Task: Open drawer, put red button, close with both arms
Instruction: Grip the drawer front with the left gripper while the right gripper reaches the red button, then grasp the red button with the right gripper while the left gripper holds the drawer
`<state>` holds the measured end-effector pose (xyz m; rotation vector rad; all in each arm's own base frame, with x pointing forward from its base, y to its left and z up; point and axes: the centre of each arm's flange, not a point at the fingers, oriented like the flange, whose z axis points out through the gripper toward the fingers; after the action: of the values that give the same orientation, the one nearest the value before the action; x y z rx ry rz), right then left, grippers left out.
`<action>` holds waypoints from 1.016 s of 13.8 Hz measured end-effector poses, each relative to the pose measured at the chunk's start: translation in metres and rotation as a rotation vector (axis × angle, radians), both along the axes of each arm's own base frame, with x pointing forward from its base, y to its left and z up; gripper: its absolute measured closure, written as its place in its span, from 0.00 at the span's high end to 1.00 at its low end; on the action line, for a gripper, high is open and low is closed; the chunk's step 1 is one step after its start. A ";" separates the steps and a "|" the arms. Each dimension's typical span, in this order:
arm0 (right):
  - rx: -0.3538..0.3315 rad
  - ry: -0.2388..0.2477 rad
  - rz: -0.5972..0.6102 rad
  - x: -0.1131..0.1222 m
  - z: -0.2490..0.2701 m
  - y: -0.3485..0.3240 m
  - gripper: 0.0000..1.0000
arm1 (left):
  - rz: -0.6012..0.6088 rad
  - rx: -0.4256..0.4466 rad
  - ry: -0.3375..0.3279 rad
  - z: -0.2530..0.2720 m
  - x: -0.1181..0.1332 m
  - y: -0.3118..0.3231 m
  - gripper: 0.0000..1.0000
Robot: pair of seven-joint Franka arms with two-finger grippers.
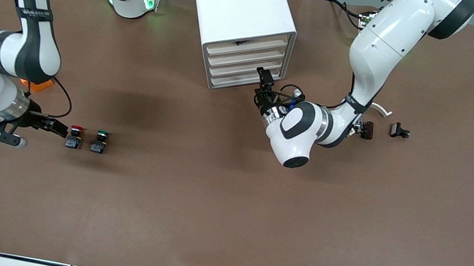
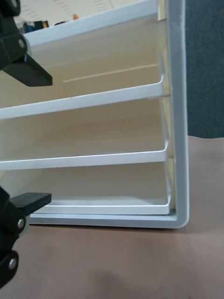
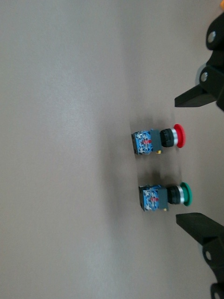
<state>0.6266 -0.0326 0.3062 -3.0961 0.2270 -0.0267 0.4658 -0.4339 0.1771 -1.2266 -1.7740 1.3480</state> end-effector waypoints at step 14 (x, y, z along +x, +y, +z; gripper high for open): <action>-0.024 0.004 -0.025 -0.009 -0.099 -0.008 1.00 | -0.027 -0.042 0.056 -0.003 -0.037 -0.043 1.00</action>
<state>0.6172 -0.0406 0.2073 -3.1178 0.2673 -0.0249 0.4287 -0.4765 0.1744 -1.2188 -1.6923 1.3976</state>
